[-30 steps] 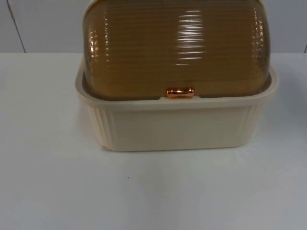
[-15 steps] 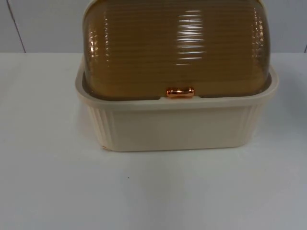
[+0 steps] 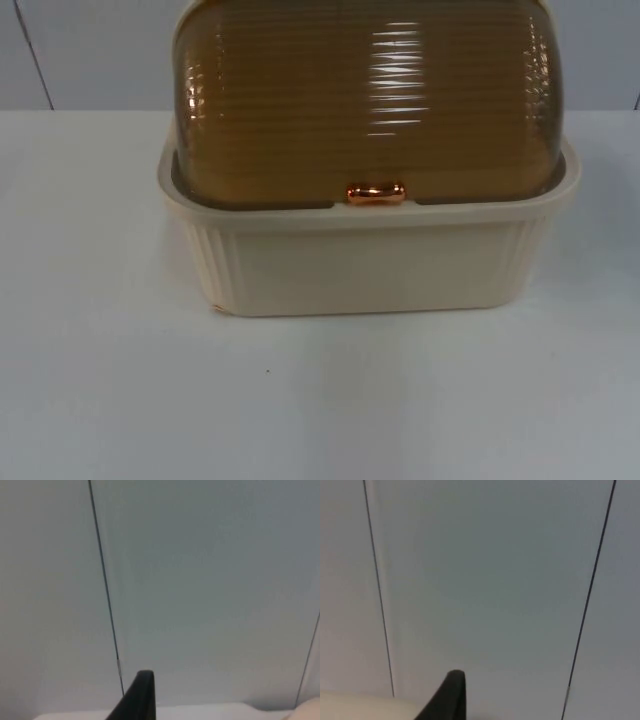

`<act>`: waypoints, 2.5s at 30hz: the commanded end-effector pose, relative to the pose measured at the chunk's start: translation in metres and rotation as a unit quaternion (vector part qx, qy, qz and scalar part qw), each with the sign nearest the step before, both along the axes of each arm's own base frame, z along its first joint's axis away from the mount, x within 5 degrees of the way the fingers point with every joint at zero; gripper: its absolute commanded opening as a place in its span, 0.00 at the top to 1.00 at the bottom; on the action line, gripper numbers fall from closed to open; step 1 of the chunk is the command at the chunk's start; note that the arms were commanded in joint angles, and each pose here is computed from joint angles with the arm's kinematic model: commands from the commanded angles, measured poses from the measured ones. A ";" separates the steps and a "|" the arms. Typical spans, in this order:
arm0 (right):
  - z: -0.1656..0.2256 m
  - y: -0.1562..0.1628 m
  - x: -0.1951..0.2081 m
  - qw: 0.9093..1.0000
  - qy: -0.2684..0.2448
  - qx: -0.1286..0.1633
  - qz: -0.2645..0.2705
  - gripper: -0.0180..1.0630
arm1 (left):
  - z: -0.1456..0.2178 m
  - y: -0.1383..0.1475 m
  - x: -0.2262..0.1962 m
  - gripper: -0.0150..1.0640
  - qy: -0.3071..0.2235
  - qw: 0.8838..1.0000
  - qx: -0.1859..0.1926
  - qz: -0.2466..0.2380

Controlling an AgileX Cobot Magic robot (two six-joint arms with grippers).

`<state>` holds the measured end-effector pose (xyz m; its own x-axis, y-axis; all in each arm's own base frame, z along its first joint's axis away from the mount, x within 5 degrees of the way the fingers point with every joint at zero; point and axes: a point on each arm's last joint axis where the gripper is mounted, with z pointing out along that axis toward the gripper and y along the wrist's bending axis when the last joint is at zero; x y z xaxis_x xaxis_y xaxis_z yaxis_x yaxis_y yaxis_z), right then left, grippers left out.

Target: Open the box lid with the left hand, place the block into the box with the right hand, then close the box lid with the left hand.

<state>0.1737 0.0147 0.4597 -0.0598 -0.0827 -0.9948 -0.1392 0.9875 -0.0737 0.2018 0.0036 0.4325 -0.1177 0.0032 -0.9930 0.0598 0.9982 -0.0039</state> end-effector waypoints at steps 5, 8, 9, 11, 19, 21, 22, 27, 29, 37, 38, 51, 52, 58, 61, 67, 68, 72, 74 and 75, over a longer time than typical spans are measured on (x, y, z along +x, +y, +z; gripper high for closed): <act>0.018 0.000 -0.047 0.998 -0.055 0.004 0.004 0.06 | 0.029 -0.005 -0.053 0.02 -0.083 0.997 0.002 -0.001; 0.020 0.000 -0.062 0.998 -0.061 0.003 0.008 0.06 | 0.035 -0.006 -0.070 0.02 -0.106 0.994 0.004 -0.001; 0.021 0.000 -0.070 0.998 -0.061 0.001 0.010 0.06 | 0.037 -0.007 -0.076 0.02 -0.114 0.993 0.005 -0.002; 0.020 0.000 -0.083 0.998 -0.058 -0.001 0.016 0.06 | 0.039 -0.008 -0.086 0.02 -0.120 0.993 0.004 -0.007; 0.019 -0.001 -0.127 0.997 -0.070 -0.028 0.014 0.06 | 0.042 -0.015 -0.119 0.02 -0.131 0.991 0.004 -0.027; 0.019 -0.003 -0.144 0.996 -0.084 -0.037 0.009 0.06 | 0.045 -0.016 -0.133 0.02 -0.147 0.989 0.006 -0.029; 0.018 -0.003 -0.153 0.995 -0.091 -0.038 0.010 0.06 | 0.046 -0.017 -0.139 0.02 -0.155 0.987 0.007 -0.029; 0.016 -0.003 -0.186 0.992 -0.121 -0.021 0.015 0.06 | 0.049 -0.019 -0.169 0.02 -0.196 0.980 0.014 -0.029; 0.016 -0.003 -0.196 0.991 -0.135 -0.020 0.015 0.06 | 0.050 -0.020 -0.181 0.02 -0.212 0.977 0.015 -0.029; -0.003 -0.002 -0.223 0.995 -0.092 -0.036 0.027 0.06 | 0.039 -0.027 -0.227 0.02 -0.219 0.974 0.041 -0.048; -0.006 -0.002 -0.223 0.996 -0.075 -0.039 0.030 0.06 | 0.035 -0.029 -0.231 0.02 -0.209 0.975 0.044 -0.055; -0.034 -0.012 -0.217 0.998 0.047 -0.027 -0.026 0.06 | -0.013 -0.018 -0.225 0.02 -0.020 0.999 0.042 -0.003; -0.043 -0.012 -0.212 0.997 0.064 -0.027 -0.026 0.06 | -0.023 -0.014 -0.220 0.02 0.000 0.999 0.028 0.019; -0.092 -0.011 -0.191 0.990 0.140 -0.018 -0.024 0.06 | -0.081 -0.008 -0.200 0.02 0.106 0.993 -0.013 0.046; -0.119 -0.011 -0.184 0.984 0.175 -0.019 -0.024 0.06 | -0.095 -0.008 -0.198 0.02 0.128 0.991 -0.013 0.046; -0.163 -0.010 -0.173 0.972 0.232 -0.009 -0.027 0.06 | -0.119 -0.005 -0.197 0.02 0.173 0.983 0.002 0.059; -0.168 -0.010 -0.172 0.971 0.238 -0.009 -0.027 0.06 | -0.123 -0.003 -0.196 0.02 0.179 0.982 0.009 0.066; -0.176 -0.010 -0.169 0.968 0.248 -0.009 -0.027 0.06 | -0.131 -0.002 -0.193 0.02 0.193 0.979 0.011 0.068; -0.179 -0.010 -0.167 0.968 0.249 -0.009 -0.028 0.06 | -0.138 -0.003 -0.191 0.02 0.203 0.977 0.006 0.063; -0.179 -0.010 -0.166 0.968 0.248 -0.009 -0.028 0.06 | -0.142 -0.003 -0.189 0.02 0.211 0.976 0.005 0.062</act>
<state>0.0058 0.0048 0.2811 -0.5474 -0.0834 -0.8327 -0.1088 0.9937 -0.0280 0.0116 0.0009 0.2958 -0.5044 -0.0142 -0.8633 -0.0679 0.9974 0.0233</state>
